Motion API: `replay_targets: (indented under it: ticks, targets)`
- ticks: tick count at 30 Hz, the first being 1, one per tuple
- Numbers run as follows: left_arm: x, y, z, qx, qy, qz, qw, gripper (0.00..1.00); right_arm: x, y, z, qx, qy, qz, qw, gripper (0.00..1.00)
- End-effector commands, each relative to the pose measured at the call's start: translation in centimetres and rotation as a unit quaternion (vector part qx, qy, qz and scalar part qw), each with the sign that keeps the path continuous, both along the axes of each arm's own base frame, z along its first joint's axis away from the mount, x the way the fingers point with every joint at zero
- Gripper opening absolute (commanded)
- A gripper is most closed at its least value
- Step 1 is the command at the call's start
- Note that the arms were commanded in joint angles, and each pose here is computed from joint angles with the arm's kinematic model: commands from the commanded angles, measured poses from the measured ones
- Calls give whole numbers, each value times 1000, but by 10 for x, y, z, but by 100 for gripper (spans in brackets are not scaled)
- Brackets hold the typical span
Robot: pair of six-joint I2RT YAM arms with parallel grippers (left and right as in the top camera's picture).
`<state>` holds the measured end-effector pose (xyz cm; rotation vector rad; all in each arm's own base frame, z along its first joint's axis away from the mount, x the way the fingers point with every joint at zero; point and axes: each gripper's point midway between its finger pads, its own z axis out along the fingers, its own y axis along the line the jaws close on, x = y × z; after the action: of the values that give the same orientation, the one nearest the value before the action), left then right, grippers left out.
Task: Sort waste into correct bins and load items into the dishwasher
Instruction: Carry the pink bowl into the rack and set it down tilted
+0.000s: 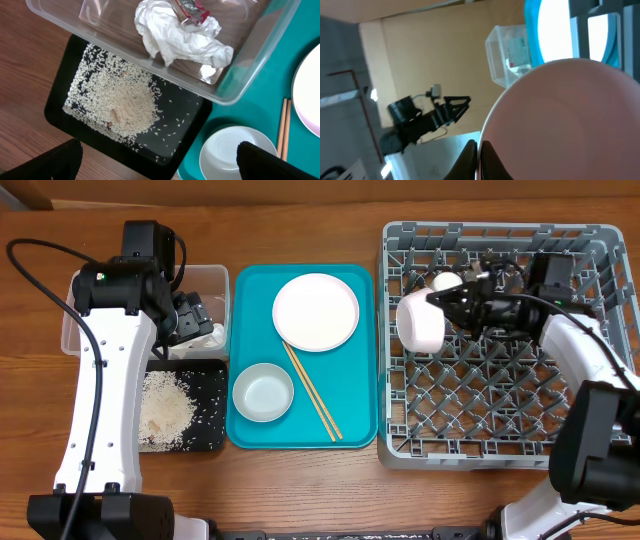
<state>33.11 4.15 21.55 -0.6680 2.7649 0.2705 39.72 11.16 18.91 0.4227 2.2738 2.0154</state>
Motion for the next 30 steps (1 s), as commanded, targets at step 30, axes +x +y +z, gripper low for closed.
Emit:
replay_targets:
  ticks: [30]
  targets:
    - [1, 2, 5, 6, -8, 3, 1000, 100, -3, 20, -9, -44, -50, 19, 998, 4]
